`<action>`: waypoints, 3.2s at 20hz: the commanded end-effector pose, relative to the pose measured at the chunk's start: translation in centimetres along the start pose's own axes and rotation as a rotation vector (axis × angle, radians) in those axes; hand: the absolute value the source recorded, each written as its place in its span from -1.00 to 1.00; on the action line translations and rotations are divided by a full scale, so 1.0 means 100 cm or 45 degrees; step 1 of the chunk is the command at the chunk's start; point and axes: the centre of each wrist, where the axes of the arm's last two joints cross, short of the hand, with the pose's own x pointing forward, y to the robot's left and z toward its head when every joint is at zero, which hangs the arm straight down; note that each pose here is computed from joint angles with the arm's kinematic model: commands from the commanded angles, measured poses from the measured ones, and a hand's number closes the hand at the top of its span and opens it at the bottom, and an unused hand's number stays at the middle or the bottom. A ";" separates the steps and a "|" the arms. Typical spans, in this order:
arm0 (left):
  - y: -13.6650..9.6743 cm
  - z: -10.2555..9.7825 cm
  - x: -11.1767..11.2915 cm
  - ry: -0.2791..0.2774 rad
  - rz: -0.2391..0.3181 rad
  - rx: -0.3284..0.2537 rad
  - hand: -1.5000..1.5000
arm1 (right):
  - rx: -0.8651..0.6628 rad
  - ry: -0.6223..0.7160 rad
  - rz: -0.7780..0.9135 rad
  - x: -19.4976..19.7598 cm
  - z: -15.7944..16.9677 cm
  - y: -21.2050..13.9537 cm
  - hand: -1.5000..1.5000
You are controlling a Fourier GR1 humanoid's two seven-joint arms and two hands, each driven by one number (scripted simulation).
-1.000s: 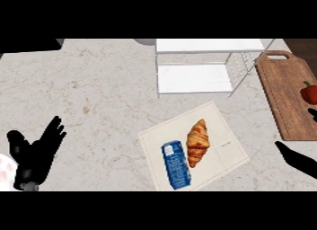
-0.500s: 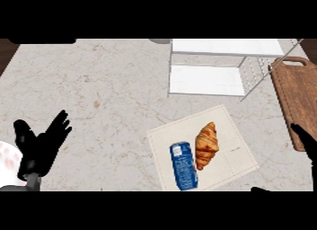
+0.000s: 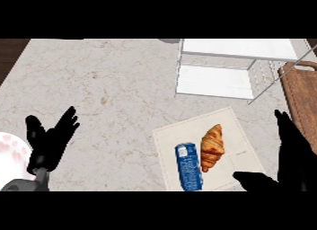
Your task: Pick the croissant from the placemat and place it in the tiered shelf
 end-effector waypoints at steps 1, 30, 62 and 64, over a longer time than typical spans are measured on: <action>-0.005 -0.001 0.004 0.009 0.003 -0.019 0.00 | -0.027 0.326 0.149 0.020 -0.011 0.018 -1.00; -0.001 -0.002 -0.013 0.023 0.028 0.014 0.00 | 0.028 0.582 0.441 0.081 -0.045 0.108 -1.00; 0.011 -0.003 -0.014 0.054 0.016 0.038 0.00 | 0.257 0.498 0.630 0.050 -0.060 0.166 1.00; 0.010 -0.010 0.002 0.022 0.014 0.028 0.00 | 0.220 0.477 0.603 0.064 -0.062 0.172 1.00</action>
